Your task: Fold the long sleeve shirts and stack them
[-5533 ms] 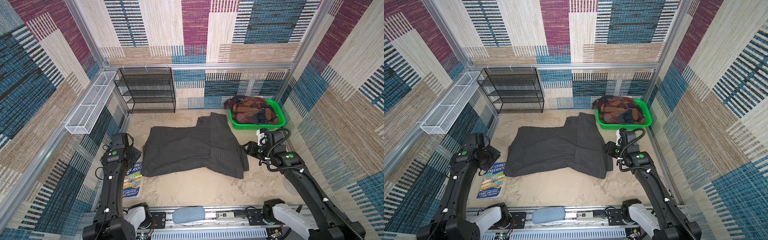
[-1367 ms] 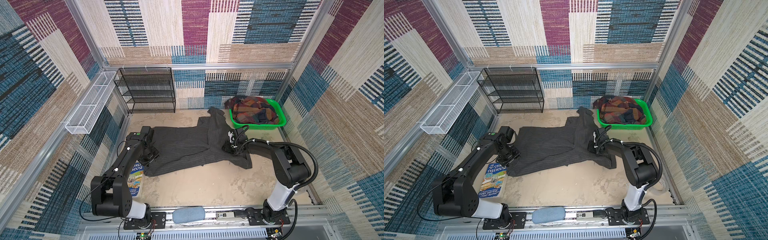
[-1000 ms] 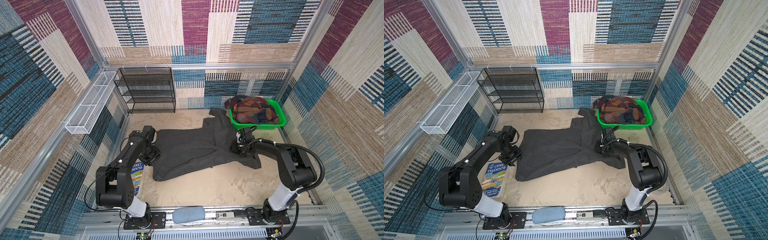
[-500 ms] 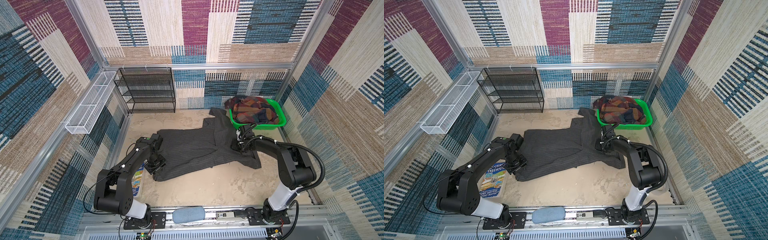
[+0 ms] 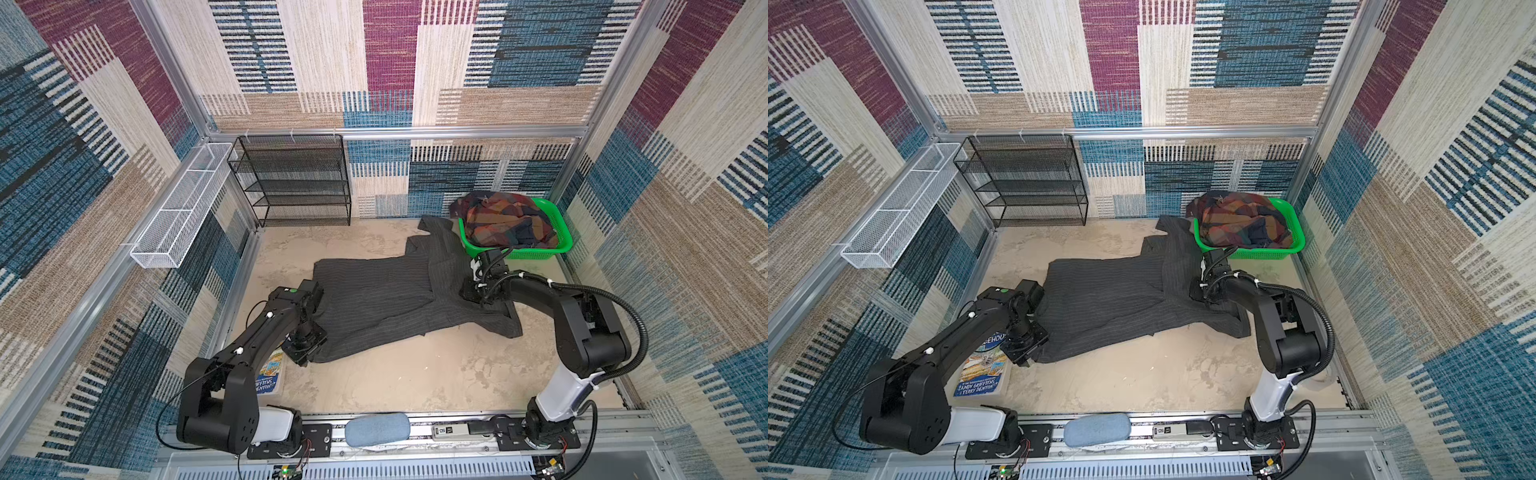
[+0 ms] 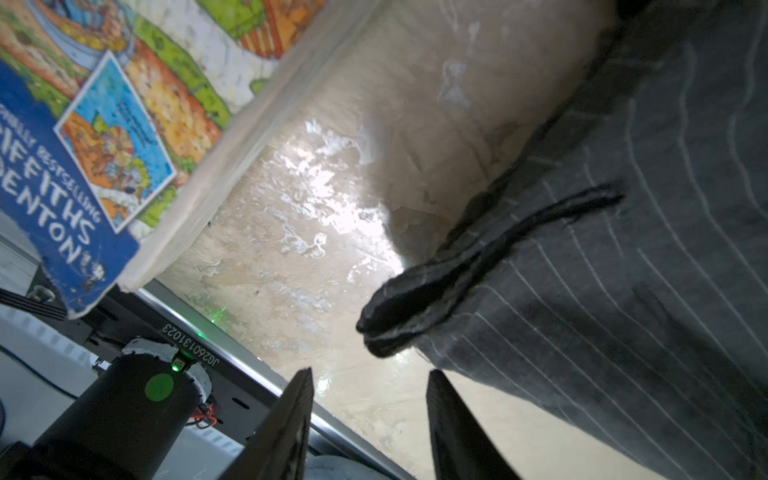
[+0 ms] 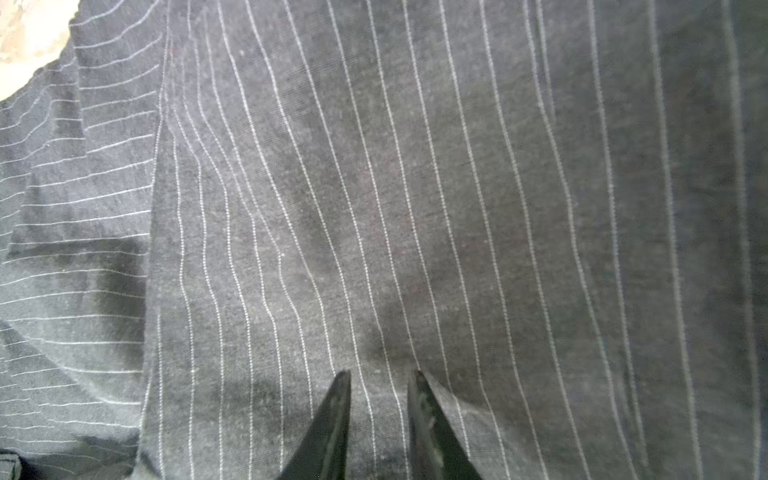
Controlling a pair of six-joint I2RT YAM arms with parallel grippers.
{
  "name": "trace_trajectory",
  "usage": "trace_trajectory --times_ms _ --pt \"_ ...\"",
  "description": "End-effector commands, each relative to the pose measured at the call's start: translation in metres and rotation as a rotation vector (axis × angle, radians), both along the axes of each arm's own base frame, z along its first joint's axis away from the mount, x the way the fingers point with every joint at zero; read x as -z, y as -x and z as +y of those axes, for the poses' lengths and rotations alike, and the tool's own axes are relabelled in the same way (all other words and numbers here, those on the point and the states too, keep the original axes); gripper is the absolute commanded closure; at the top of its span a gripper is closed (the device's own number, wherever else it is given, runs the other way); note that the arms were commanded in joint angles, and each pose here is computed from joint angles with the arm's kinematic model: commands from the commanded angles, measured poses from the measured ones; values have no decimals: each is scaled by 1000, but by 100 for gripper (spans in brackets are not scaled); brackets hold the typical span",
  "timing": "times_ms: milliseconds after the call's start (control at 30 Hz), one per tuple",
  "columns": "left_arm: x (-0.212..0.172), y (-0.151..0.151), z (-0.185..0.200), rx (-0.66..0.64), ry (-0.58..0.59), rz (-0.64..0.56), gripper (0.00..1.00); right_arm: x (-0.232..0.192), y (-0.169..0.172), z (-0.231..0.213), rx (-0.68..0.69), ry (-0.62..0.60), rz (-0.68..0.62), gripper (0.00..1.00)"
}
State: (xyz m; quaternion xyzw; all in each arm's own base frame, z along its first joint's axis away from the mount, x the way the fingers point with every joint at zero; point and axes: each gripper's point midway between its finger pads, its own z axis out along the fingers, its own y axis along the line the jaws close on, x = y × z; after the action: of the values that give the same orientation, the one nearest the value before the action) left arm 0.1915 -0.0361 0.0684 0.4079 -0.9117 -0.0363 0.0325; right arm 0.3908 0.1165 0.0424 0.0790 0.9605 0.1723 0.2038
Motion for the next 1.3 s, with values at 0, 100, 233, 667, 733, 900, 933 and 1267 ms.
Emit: trace_trajectory --times_ms 0,100,233,667,733,900,933,1267 --pt "10 -11 0 -6 -9 -28 51 -8 -7 5 -14 -23 -34 73" --pt "19 -14 -2 -17 -2 -33 51 -11 -7 4 -14 -21 -40 74" --pt "23 -24 4 -24 -40 -62 58 -11 -6 4 -14 -19 -38 75" --pt "31 2 25 -83 -149 9 100 2 -1 -15 33 55 -4 78" --pt "30 3 25 -86 -139 3 100 -3 -2 -14 19 56 -13 78" --pt "3 -20 18 -65 -102 -76 84 -30 -5 -3 -45 8 -93 77" --pt "-6 -28 17 -54 -96 -103 78 -34 -5 -2 -53 7 -103 77" --pt "-8 -69 2 117 -56 -67 69 -41 5 7 -92 8 -104 77"
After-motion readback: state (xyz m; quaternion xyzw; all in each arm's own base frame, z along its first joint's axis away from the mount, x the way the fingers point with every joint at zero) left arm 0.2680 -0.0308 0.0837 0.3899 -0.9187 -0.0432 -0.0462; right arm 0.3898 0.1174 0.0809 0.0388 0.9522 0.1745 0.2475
